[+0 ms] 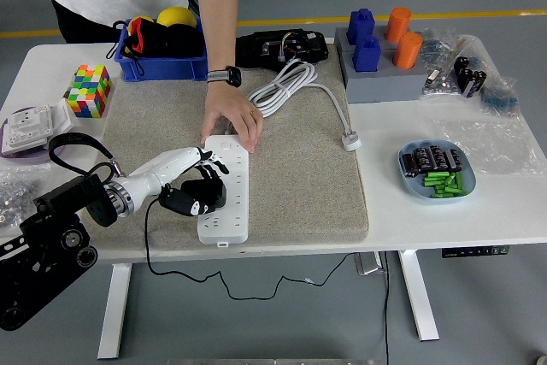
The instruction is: Pull the plug out,throw it away,press the button
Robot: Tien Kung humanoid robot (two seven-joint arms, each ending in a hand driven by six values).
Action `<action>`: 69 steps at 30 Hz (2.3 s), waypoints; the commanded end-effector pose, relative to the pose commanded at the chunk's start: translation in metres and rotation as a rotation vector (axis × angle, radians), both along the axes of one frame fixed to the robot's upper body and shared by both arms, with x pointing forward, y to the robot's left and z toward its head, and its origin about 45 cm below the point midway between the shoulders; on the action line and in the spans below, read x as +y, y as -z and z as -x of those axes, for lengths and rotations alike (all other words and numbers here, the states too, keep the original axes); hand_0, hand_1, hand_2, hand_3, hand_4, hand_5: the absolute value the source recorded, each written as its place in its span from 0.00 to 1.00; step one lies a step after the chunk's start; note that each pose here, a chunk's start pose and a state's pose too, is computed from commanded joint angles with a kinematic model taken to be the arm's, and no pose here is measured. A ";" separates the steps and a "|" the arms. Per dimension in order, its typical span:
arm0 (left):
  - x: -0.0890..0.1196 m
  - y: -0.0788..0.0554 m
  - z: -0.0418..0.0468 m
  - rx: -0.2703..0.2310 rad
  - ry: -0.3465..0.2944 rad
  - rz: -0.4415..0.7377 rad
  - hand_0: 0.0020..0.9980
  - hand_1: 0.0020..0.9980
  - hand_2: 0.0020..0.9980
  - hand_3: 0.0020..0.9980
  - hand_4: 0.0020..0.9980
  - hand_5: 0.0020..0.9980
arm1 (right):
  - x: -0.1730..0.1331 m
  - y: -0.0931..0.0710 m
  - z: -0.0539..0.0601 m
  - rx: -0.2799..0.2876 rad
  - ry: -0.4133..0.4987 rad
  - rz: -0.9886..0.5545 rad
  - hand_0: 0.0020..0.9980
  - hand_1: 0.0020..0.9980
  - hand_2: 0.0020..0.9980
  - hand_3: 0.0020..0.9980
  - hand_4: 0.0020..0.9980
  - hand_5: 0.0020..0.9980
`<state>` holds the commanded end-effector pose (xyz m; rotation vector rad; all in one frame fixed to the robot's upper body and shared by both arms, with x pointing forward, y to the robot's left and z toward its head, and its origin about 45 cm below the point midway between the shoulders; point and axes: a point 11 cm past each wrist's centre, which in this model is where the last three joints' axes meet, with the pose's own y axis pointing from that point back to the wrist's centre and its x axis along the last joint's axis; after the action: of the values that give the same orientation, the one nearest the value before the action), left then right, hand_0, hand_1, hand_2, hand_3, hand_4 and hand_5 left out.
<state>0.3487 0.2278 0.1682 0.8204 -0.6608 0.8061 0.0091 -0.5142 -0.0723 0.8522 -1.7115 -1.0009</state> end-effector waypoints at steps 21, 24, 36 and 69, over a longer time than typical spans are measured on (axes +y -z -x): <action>0.001 -0.025 -0.0121 -0.049 -0.020 0.066 0.47 0.36 0.42 0.58 0.66 0.00 | 0.002 0.001 -0.002 -0.008 0.006 -0.003 0.73 0.68 0.66 0.66 0.75 0.61; 0.003 -0.029 -0.0143 -0.047 -0.027 0.084 0.47 0.36 0.42 0.58 0.66 0.00 | 0.002 0.001 -0.002 -0.008 0.007 -0.004 0.73 0.68 0.66 0.66 0.75 0.61; 0.039 -0.020 -0.0450 -0.092 -0.153 0.101 0.54 0.38 0.42 0.58 0.64 0.00 | 0.004 0.002 -0.002 -0.009 0.010 -0.008 0.73 0.68 0.66 0.66 0.75 0.61; 0.075 0.010 -0.0646 -0.012 -0.270 0.070 0.82 0.87 0.88 0.88 0.92 0.00 | 0.004 0.002 -0.002 -0.008 0.008 -0.009 0.73 0.68 0.66 0.65 0.75 0.61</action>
<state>0.4133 0.3024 0.1586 0.8521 -0.5360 1.0732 0.0110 -0.5099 -0.0744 0.8572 -1.7188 -1.0126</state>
